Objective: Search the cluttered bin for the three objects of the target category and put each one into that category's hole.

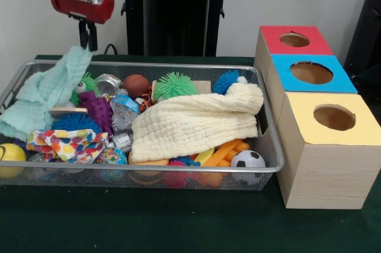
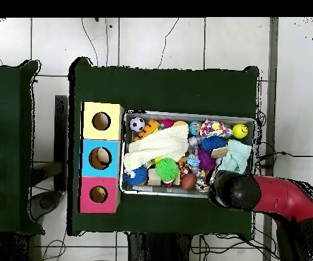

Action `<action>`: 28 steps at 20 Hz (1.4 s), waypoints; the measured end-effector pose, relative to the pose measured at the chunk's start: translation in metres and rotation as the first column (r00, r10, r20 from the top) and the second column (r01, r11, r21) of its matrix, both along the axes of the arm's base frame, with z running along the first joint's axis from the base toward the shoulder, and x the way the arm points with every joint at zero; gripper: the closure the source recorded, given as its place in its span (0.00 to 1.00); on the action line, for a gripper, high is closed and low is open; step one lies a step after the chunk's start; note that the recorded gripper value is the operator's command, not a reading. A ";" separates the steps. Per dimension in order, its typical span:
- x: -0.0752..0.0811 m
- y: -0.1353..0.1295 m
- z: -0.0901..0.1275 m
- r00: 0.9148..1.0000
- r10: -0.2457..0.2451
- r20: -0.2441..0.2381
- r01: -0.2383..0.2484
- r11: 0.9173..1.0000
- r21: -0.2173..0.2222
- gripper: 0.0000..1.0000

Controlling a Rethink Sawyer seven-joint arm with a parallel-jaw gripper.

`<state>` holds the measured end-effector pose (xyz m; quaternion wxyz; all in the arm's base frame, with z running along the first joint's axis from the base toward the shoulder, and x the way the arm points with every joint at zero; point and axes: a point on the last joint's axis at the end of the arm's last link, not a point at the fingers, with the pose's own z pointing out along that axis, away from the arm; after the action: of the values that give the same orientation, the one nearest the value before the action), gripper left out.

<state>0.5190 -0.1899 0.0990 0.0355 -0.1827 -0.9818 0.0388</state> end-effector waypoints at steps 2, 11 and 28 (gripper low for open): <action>0.001 0.005 0.011 1.000 -0.001 0.004 0.001 1.000 -0.001 1.00; 0.001 0.017 0.057 1.000 -0.020 0.006 0.021 1.000 -0.017 1.00; 0.015 0.006 0.098 0.999 -0.045 0.031 0.045 0.999 -0.007 1.00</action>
<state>0.5339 -0.1835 0.1967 0.0205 -0.2056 -0.9777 0.0389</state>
